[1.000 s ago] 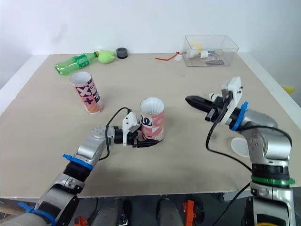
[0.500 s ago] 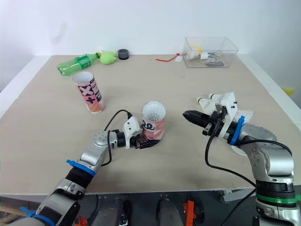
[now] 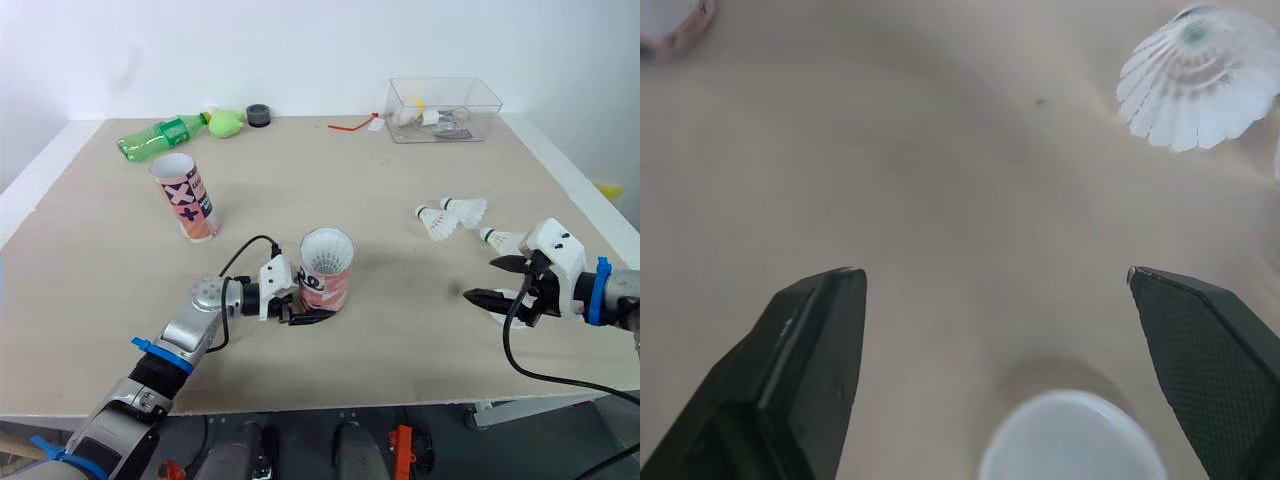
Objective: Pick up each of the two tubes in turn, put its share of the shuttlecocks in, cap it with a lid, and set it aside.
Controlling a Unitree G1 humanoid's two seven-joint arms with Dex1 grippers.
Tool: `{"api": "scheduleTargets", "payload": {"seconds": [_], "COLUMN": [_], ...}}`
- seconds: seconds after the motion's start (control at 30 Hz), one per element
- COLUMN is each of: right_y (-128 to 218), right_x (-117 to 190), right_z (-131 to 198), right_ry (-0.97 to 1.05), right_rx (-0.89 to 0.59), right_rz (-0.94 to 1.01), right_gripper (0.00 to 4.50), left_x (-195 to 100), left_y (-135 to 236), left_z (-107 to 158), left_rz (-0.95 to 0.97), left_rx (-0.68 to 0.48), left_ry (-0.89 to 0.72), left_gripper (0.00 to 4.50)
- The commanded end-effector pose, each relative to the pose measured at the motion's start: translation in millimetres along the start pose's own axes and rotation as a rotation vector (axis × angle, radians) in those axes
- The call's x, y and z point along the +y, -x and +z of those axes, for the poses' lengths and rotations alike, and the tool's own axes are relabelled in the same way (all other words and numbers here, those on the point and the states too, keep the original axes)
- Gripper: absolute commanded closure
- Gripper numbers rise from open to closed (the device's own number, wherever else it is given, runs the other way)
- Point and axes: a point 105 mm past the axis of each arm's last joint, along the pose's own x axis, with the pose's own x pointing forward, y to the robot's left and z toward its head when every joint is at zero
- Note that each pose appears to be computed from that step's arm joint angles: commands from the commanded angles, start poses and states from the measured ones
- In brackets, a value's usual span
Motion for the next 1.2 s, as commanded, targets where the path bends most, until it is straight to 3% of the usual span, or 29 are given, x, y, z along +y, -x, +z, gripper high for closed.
{"api": "scheduleTargets", "payload": {"seconds": [0.03,0.47,1.03,1.13,1.2], "right_y": [4.4,4.8,-22.2,-23.2,-23.8], "right_x": [-9.6,-50.5,-41.3,-38.9,-38.1], "right_z": [-3.2,-12.2,-24.6,-27.6,-27.7], "right_ry": [0.118,0.414,0.551,0.544,0.542], "right_rx": [0.121,0.401,0.441,0.458,0.459], "right_rz": [0.053,0.086,0.207,0.237,0.247], "right_gripper": [0.03,0.03,0.03,0.78,1.86], "left_x": [-5.9,-10.0,-11.1,-11.2,-11.2], "left_y": [-4.6,-4.5,-2.7,-2.6,-2.5], "left_z": [6.6,8.3,7.9,7.7,7.6], "left_rz": [-0.044,-0.021,0.004,0.005,0.005], "left_rx": [-0.011,-0.027,-0.031,-0.031,-0.03], "left_ry": [-0.024,0.004,0.028,0.032,0.033], "left_gripper": [1.4,1.4,1.4,1.4,1.4]}}
